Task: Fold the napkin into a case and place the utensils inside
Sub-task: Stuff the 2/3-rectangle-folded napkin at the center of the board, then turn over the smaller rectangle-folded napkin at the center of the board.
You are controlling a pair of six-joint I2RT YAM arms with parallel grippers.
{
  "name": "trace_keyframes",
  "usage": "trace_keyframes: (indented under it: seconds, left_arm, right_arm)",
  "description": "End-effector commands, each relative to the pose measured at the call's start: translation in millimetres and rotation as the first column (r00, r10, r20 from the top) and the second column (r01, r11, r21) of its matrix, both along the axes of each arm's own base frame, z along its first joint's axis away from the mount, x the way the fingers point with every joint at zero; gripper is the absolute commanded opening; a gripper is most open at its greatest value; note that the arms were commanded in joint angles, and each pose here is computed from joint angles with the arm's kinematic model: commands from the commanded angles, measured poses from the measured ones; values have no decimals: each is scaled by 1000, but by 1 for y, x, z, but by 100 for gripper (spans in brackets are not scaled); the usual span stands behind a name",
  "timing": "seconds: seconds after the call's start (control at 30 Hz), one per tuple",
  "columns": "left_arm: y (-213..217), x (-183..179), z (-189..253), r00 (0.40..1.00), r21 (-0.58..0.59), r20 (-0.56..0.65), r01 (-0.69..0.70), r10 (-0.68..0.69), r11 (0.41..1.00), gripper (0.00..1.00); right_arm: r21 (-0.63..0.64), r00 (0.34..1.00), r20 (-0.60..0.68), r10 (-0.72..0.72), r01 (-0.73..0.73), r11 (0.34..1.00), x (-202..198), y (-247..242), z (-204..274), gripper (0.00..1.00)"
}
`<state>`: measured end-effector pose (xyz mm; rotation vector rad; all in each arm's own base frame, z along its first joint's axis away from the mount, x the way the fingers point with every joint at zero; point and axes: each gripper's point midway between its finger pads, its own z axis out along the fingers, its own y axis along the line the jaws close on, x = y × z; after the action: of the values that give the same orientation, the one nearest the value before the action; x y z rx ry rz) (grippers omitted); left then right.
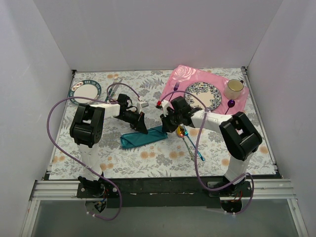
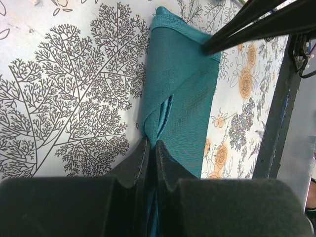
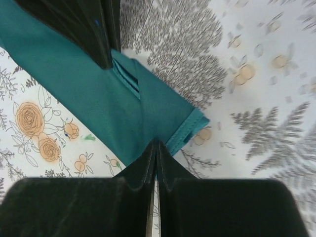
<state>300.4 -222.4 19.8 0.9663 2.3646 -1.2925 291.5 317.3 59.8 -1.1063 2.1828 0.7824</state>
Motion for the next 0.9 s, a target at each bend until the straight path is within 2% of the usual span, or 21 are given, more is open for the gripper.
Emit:
trace_keyframes:
  seconds: [0.0, 0.27, 0.43, 0.53, 0.67, 0.87]
  left_arm:
    - [17, -4, -22, 1000, 127, 20, -13, 10, 992, 0]
    - [18, -4, -21, 1000, 132, 26, -12, 9, 991, 0]
    - [16, 1, -7, 997, 114, 75, -8, 0, 993, 0]
    - [13, 6, 12, 992, 95, 130, -16, 4, 995, 0]
    - [15, 9, 35, 969, 80, 245, -24, 4, 996, 0]
    - [25, 16, 60, 927, 114, 374, -62, 15, 992, 0]
  right_arm:
    - [30, 991, -134, -13, 17, 999, -10, 12, -8, 7]
    - [-69, 960, -257, -107, 93, 993, -14, -2, -53, 7]
    - [-21, 973, -217, -75, 72, 997, -12, 3, -25, 11]
    - [29, 982, -184, -40, 46, 999, -11, 7, 4, 20]
    - [79, 992, -123, -27, 36, 996, -5, 4, 39, 37]
    - [109, 999, -13, -36, 37, 993, 5, -11, 75, 54]
